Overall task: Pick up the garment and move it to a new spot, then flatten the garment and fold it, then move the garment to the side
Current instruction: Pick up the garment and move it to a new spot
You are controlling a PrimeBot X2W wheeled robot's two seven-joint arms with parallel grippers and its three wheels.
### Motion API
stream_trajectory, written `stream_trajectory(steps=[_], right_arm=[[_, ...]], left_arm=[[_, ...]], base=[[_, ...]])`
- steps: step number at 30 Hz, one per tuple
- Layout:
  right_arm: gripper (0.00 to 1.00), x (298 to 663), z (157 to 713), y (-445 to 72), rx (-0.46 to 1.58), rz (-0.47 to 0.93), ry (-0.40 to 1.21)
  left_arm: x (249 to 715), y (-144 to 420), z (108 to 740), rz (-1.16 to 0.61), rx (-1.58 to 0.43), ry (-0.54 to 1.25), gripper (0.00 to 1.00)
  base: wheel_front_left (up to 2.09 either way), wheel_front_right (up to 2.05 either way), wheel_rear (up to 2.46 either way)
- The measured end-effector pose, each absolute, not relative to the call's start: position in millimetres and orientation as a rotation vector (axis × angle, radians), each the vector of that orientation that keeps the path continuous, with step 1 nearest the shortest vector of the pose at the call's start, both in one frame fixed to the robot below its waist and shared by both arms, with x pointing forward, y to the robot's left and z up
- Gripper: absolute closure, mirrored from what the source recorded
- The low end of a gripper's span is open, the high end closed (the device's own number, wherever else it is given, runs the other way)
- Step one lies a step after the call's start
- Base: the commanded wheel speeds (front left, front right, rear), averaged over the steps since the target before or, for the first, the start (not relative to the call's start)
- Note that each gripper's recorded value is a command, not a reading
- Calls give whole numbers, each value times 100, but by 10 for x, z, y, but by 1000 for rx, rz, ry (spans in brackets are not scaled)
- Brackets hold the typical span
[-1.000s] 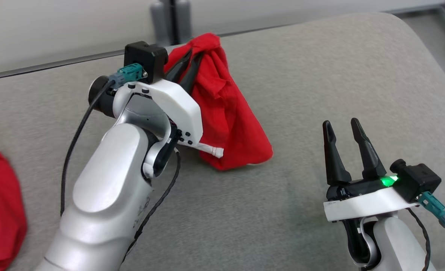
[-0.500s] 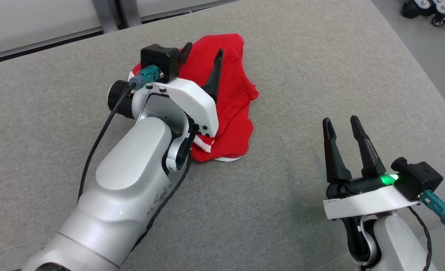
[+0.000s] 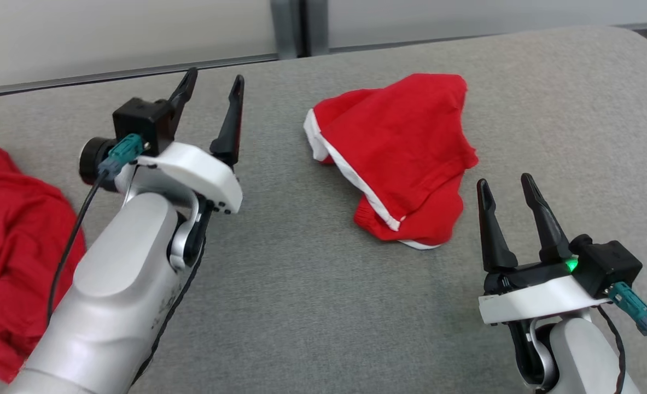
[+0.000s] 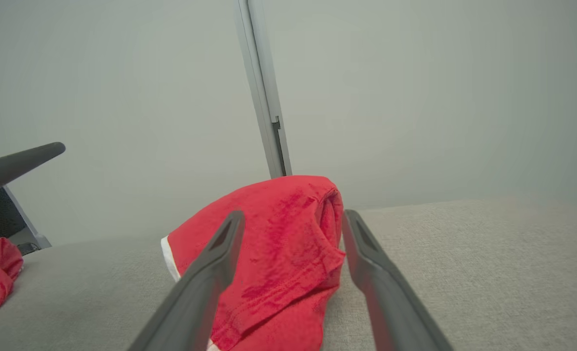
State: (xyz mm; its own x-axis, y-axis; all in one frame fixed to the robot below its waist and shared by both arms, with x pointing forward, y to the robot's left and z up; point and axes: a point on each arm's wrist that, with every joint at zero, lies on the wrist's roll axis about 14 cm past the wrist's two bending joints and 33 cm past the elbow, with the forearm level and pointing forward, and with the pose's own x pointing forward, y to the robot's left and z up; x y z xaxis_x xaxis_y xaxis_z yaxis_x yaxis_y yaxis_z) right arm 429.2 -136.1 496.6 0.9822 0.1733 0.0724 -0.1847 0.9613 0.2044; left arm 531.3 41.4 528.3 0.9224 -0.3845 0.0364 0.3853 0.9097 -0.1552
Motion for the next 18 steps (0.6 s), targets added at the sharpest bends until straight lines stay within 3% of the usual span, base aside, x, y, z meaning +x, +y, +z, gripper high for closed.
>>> stream_trajectory(steps=[9, 18], right_arm=[[0, 4332, 5032, -1026, 180, 286, -69], [0, 4167, 4945, -1007, 183, 285, -37]], left_arm=[[4605, 1317, 5077, -210, -114, -15, 0], [4063, 1437, 4944, -122, -185, -18, 0]], base=[[0, 0, 0], [0, 0, 0]])
